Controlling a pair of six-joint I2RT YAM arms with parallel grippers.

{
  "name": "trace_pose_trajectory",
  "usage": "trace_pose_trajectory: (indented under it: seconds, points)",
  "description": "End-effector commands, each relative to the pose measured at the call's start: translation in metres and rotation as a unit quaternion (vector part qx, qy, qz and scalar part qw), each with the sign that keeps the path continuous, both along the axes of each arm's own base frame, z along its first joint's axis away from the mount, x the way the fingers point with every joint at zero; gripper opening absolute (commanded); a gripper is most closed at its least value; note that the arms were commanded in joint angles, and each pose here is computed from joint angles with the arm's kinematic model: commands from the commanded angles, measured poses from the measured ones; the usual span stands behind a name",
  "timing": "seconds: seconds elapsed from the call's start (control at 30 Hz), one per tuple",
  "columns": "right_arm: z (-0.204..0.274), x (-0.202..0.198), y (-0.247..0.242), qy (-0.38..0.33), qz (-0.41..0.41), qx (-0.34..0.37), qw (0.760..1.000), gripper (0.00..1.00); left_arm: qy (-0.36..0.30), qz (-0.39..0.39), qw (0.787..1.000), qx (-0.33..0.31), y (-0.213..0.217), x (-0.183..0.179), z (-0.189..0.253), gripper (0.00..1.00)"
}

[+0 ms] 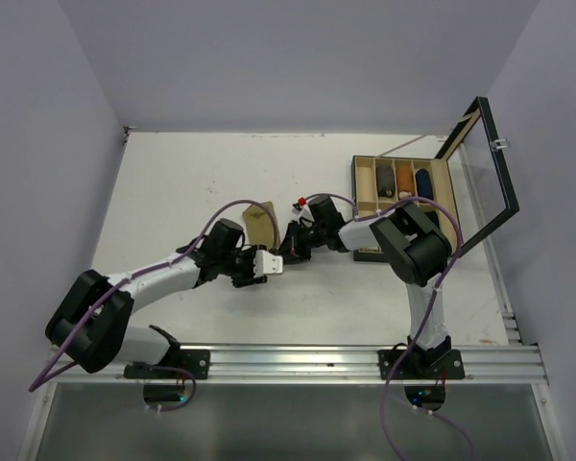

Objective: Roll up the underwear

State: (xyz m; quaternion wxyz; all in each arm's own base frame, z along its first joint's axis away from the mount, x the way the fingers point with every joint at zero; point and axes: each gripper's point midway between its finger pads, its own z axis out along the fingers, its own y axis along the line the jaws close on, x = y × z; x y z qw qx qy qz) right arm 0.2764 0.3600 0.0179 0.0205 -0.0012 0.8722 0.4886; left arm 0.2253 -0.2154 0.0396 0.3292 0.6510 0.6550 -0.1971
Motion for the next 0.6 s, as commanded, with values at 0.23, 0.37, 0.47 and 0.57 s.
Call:
trace_pose_trajectory:
  seconds: [0.23, 0.37, 0.47, 0.57]
  points:
    - [-0.034, -0.003, -0.01, 0.027, -0.022, -0.061, 0.998, 0.04, -0.153, -0.076, 0.985, 0.028, -0.008, 0.028, 0.002, 0.48]
    - [-0.038, -0.003, -0.01, 0.037, -0.024, -0.066, 0.997, 0.04, -0.154, -0.099, 0.982, 0.036, -0.013, 0.022, -0.006, 0.47]
    - [-0.039, -0.001, -0.008, 0.04, -0.025, -0.068, 0.997, 0.02, -0.168, -0.108, 0.979, 0.03, -0.019, 0.023, -0.004, 0.47]
    - [-0.04, 0.0, -0.007, 0.044, -0.026, -0.065, 0.997, 0.0, -0.162, -0.101, 0.98, 0.046, -0.02, 0.026, -0.014, 0.46]
